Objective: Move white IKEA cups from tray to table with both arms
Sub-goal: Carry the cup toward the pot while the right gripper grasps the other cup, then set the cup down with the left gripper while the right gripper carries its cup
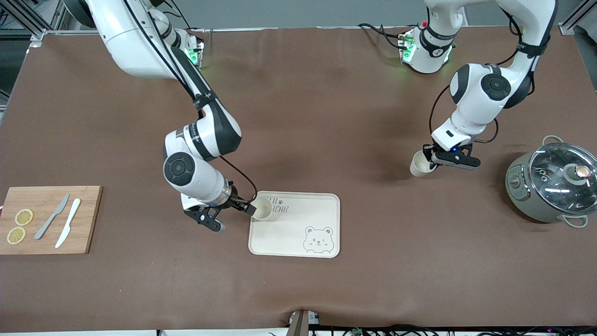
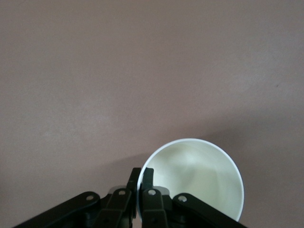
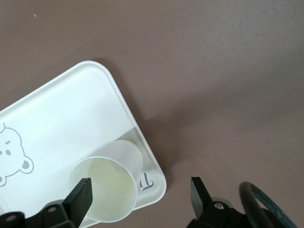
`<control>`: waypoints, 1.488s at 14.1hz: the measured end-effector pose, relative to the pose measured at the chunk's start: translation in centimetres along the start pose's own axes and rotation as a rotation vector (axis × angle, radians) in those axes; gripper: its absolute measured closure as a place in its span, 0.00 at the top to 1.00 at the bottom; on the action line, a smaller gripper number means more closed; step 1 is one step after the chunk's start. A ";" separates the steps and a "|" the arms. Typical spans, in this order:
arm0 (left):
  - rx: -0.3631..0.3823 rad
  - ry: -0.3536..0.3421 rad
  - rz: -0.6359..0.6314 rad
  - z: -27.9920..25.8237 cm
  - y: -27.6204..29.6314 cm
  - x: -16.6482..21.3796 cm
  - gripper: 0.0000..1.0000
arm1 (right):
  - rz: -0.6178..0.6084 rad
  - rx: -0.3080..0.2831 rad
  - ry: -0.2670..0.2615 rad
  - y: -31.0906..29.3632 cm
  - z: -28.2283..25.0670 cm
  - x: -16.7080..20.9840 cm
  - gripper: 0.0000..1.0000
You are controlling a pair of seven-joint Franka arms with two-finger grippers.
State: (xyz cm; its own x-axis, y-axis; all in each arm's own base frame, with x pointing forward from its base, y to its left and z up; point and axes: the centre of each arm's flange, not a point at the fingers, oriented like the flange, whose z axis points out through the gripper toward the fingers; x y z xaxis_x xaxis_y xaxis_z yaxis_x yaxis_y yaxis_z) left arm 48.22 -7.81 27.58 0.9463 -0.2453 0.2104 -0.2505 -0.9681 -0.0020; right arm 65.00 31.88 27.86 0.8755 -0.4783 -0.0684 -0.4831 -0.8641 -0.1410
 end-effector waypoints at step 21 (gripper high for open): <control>-0.028 0.023 0.004 4.2 -1.4 -2.4 0.05 | 0.069 -0.100 -0.059 -2.0 -1.6 0.1 0.02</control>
State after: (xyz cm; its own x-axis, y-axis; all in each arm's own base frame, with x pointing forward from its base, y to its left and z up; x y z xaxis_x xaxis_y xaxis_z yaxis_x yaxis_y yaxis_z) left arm 47.17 -6.04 22.93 0.9404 -0.2478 0.2331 -0.2604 -0.9652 0.0246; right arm 66.08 33.30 29.67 0.8379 -0.5294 -0.1326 -0.5378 -0.8424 -0.0350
